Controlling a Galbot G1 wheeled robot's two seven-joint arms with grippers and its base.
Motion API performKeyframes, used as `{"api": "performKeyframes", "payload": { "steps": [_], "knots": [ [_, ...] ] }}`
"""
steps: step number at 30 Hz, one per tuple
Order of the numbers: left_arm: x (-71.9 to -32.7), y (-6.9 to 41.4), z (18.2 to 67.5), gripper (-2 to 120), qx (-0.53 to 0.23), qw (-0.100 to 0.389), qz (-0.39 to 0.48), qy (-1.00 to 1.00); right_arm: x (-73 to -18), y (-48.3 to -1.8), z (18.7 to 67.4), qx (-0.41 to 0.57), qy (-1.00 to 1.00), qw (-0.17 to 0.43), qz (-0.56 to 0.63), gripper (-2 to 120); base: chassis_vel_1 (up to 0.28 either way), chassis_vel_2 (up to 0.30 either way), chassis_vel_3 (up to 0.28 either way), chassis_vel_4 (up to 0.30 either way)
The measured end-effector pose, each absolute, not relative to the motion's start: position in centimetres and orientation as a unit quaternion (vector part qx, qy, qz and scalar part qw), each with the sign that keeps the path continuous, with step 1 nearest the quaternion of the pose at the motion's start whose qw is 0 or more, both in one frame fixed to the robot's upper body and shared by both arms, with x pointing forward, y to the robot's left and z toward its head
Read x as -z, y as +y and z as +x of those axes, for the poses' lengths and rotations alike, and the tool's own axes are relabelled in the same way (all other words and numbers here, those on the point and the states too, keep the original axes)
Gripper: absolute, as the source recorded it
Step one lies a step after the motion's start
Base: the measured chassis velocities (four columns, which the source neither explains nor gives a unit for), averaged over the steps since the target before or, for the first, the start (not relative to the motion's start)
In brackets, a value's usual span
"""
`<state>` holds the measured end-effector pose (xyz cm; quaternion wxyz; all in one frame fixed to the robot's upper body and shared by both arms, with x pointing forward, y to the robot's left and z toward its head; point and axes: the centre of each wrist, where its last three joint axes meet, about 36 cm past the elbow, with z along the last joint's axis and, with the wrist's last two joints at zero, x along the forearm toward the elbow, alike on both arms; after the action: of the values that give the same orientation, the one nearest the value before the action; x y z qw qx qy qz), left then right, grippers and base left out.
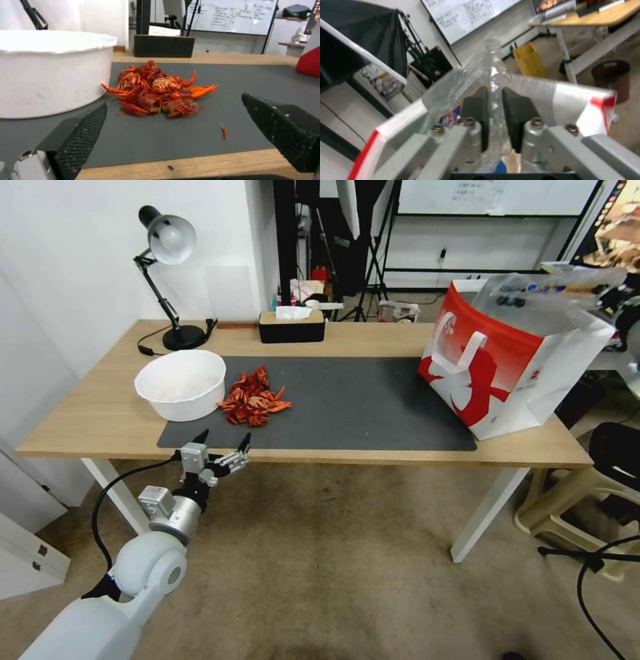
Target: Close the takeout container lid, then place the container into the takeout bag.
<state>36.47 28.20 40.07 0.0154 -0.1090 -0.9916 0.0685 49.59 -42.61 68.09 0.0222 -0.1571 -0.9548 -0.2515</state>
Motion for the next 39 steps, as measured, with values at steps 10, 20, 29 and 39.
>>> {"api": "performKeyframes", "payload": {
  "steps": [10,20,29,39],
  "knots": [
    [-40.3,28.3,36.6,100,-0.067,0.013,-0.108,-0.992,-66.7,-41.8,50.1,0.253,-0.957,0.031,-0.141,52,0.0,0.0,0.0,0.0],
    [-40.3,28.5,36.5,100,-0.073,0.01,-0.113,-0.991,-66.1,-38.7,46.9,0.167,-0.984,-0.063,-0.002,88,0.0,0.0,0.0,0.0],
    [-39.9,29.0,36.2,100,-0.069,0.001,-0.115,-0.991,-61.8,-36.5,42.5,0.031,-0.988,-0.112,0.102,111,0.0,0.0,0.0,0.0],
    [-39.3,29.0,35.8,100,-0.068,-0.01,-0.116,-0.991,-52.5,-35.3,36.7,0.005,-0.99,-0.105,0.095,114,0.0,0.0,0.0,0.0]
  ]
}}
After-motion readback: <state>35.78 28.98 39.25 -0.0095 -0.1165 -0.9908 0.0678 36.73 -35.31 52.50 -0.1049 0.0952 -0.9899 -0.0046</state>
